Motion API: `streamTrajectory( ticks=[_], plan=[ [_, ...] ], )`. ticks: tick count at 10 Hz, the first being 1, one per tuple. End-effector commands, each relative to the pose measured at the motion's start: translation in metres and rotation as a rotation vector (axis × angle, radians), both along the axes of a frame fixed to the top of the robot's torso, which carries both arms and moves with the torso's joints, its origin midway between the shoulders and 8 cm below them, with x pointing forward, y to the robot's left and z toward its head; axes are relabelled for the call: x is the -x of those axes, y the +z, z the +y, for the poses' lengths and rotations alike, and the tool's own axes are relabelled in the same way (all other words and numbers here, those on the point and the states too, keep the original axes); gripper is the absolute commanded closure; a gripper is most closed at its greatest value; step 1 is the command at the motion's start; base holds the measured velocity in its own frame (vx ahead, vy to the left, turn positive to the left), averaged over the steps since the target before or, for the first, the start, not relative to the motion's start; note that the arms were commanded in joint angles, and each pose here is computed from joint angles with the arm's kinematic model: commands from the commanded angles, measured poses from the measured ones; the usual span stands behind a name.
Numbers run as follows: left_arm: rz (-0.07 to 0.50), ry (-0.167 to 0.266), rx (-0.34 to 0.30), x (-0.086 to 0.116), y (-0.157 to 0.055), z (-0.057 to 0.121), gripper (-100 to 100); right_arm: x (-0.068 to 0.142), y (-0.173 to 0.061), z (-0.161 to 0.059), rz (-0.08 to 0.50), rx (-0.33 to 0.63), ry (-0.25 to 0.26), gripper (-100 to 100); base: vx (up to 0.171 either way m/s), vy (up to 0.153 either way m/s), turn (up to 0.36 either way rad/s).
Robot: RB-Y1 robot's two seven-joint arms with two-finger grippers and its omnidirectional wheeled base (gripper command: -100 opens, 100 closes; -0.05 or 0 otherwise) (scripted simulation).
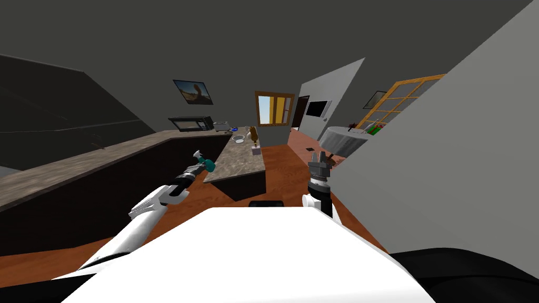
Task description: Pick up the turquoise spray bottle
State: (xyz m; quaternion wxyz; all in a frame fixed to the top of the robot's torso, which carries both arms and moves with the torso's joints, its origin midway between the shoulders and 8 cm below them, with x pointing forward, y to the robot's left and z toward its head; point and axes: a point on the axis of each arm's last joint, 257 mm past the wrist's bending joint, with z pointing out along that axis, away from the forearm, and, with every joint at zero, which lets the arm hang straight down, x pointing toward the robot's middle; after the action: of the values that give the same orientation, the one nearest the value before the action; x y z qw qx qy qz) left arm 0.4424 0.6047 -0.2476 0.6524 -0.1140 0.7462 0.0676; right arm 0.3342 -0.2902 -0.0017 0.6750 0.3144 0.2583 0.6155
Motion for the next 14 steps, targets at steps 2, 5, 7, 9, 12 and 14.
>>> streamTrajectory(
  ticks=[2, 5, 7, 9, 12, 14],
  plan=[
    [0.001, -0.018, 0.003, 0.018, 0.0, -0.008, 100, 0.0, 0.0, 0.0, 0.0, 0.0, 0.0, 0, 0.1, -0.014, 0.104],
    [0.001, -0.041, 0.004, 0.036, 0.004, -0.02, 100, 0.0, 0.0, 0.0, 0.0, 0.0, 0.0, 0, 0.08, -0.008, 0.062],
    [0.004, -0.043, 0.016, 0.049, 0.005, -0.024, 100, 0.0, 0.0, 0.0, 0.0, 0.0, 0.0, 0, 0.081, -0.005, 0.049],
    [0.015, -0.06, 0.007, 0.059, 0.004, -0.032, 100, 0.0, 0.0, 0.0, 0.0, 0.0, 0.0, 0, 0.085, -0.013, 0.044],
    [0.014, -0.082, 0.012, 0.074, 0.011, -0.045, 100, 0.0, 0.0, 0.0, 0.0, 0.0, 0.0, 0, 0.071, -0.005, 0.067],
    [0.009, -0.087, 0.01, 0.073, 0.014, -0.046, 100, 0.0, 0.0, 0.0, 0.0, 0.0, 0.0, 0, 0.017, -0.007, 0.013]
  ],
)
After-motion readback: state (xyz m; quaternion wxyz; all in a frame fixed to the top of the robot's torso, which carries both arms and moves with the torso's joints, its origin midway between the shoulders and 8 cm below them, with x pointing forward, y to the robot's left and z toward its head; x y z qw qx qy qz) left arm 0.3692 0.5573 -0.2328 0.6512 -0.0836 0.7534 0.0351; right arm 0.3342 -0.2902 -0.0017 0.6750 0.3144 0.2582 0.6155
